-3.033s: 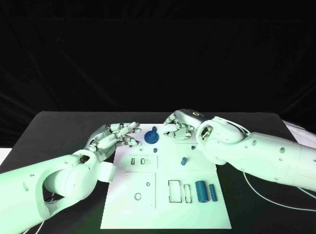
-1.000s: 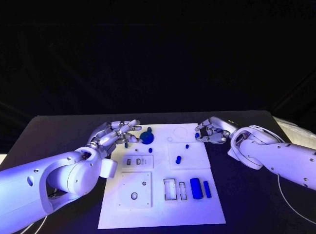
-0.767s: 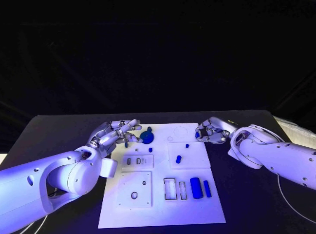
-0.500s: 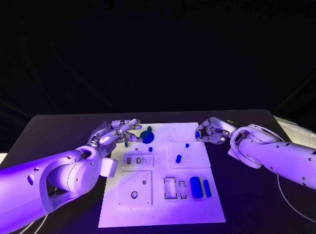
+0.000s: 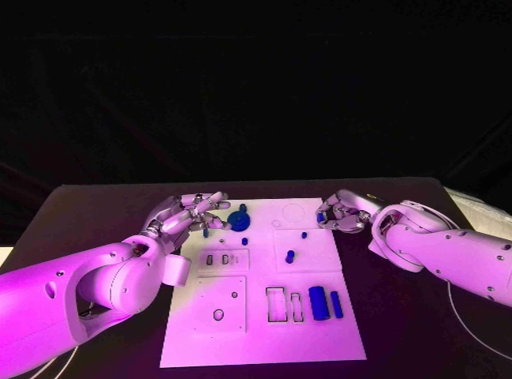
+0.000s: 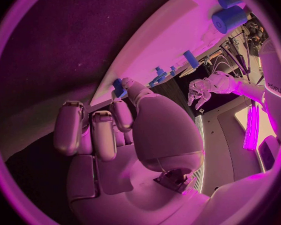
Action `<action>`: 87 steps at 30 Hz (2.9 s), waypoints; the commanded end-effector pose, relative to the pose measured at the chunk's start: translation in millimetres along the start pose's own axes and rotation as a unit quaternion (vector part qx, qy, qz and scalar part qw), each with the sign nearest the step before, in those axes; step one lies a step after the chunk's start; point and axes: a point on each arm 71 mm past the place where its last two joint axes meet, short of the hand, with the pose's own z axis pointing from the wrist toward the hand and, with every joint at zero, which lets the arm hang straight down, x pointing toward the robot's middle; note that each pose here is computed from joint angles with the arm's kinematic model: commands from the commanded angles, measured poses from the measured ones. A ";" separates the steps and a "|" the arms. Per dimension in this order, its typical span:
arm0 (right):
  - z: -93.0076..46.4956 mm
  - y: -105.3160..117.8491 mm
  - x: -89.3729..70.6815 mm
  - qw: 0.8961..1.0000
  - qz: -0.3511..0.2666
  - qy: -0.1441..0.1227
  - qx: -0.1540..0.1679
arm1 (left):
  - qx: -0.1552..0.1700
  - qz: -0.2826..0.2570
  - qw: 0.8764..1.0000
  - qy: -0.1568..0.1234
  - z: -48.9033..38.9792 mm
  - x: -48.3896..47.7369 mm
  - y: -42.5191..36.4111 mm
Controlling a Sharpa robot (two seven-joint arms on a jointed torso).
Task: Assemble the parts on the task board
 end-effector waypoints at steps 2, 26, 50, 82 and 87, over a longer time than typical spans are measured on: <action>0.6 -0.9 1.4 1.000 -0.004 0.004 0.006 | 0.006 -0.005 1.000 0.010 0.0 2.3 -1.1; 3.1 23.6 -10.7 0.998 0.047 -0.046 0.003 | 0.005 -0.003 1.000 0.007 -0.8 -0.3 -1.5; 30.7 181.7 62.5 0.996 0.022 0.068 -0.062 | 0.012 0.005 0.999 -0.043 1.9 -32.8 -2.2; 28.3 205.0 101.0 0.991 -0.021 0.111 -0.066 | 0.011 -0.005 0.999 -0.044 2.3 -29.8 -1.9; 27.7 200.8 101.3 0.991 -0.027 0.118 -0.061 | 0.011 -0.006 0.999 -0.043 2.5 -29.8 -1.7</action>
